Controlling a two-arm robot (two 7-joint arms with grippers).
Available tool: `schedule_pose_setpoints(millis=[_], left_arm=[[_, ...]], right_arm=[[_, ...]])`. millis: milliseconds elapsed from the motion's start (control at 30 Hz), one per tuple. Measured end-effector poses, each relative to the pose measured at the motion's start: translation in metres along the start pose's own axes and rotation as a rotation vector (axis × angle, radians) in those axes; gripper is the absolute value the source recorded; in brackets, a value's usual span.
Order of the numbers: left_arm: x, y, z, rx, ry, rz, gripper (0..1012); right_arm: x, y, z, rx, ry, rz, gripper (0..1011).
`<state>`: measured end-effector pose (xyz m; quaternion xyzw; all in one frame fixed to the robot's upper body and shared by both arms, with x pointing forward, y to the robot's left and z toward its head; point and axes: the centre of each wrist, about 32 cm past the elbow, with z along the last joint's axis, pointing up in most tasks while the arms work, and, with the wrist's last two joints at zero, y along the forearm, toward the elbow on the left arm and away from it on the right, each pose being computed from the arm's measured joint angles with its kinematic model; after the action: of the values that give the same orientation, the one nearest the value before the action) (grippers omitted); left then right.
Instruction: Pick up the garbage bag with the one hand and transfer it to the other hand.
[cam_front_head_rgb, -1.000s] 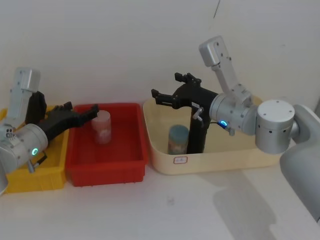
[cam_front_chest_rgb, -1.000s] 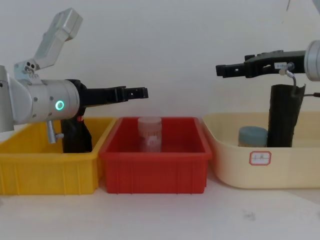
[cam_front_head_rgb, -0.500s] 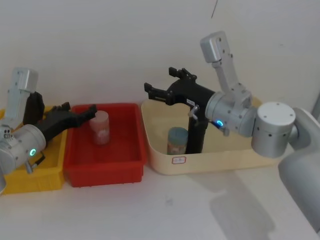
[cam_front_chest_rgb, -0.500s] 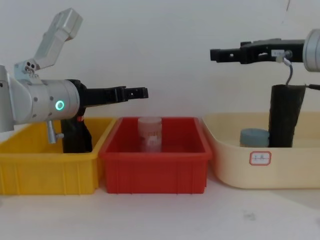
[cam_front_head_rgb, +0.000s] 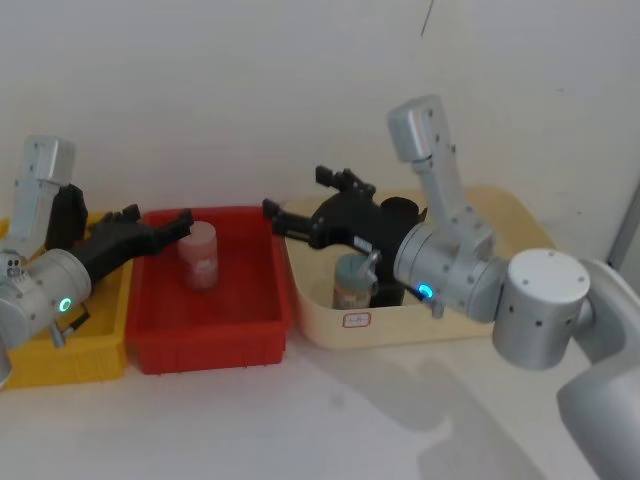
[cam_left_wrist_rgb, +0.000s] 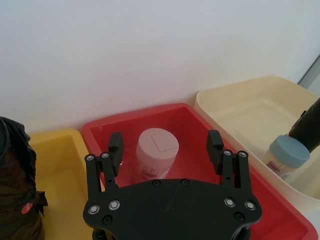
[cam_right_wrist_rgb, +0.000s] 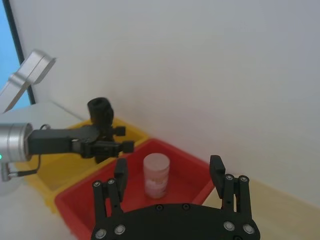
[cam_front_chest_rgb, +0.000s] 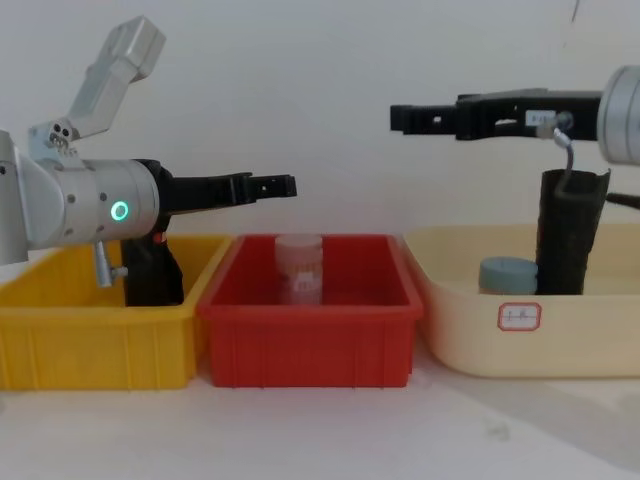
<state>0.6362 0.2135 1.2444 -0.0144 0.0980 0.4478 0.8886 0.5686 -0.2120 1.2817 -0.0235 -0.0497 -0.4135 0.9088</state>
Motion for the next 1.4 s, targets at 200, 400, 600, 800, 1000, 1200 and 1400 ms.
schedule_pose_setpoints(millis=[200,400,600,800,1000,1200,1400], left_arm=[[0.0000,0.0000,0.0000,0.000,0.000,0.000,1002],[0.0000,0.0000,0.0000,0.000,0.000,0.000,1001],[0.0000,0.0000,0.0000,0.000,0.000,0.000,1002],[0.0000,0.0000,0.0000,0.000,0.000,0.000,1001],[0.0000,0.0000,0.0000,0.000,0.000,0.000,1002],[0.0000,0.0000,0.0000,0.000,0.000,0.000,1001],[0.0000,0.0000,0.0000,0.000,0.000,0.000,1001]], right_arm=[[-0.021,0.000,-0.007,-0.017,-0.011,-0.001,1000],[-0.036,0.002,-0.012,-0.025,-0.025,-0.006,1000],[-0.045,0.003,-0.015,-0.027,-0.032,-0.008,1000],[-0.052,0.003,-0.017,-0.028,-0.039,-0.010,1000],[-0.055,0.004,-0.018,-0.028,-0.042,-0.011,1000],[-0.057,0.004,-0.018,-0.027,-0.044,-0.012,1000],[-0.059,0.004,-0.018,-0.028,-0.045,-0.013,1000]])
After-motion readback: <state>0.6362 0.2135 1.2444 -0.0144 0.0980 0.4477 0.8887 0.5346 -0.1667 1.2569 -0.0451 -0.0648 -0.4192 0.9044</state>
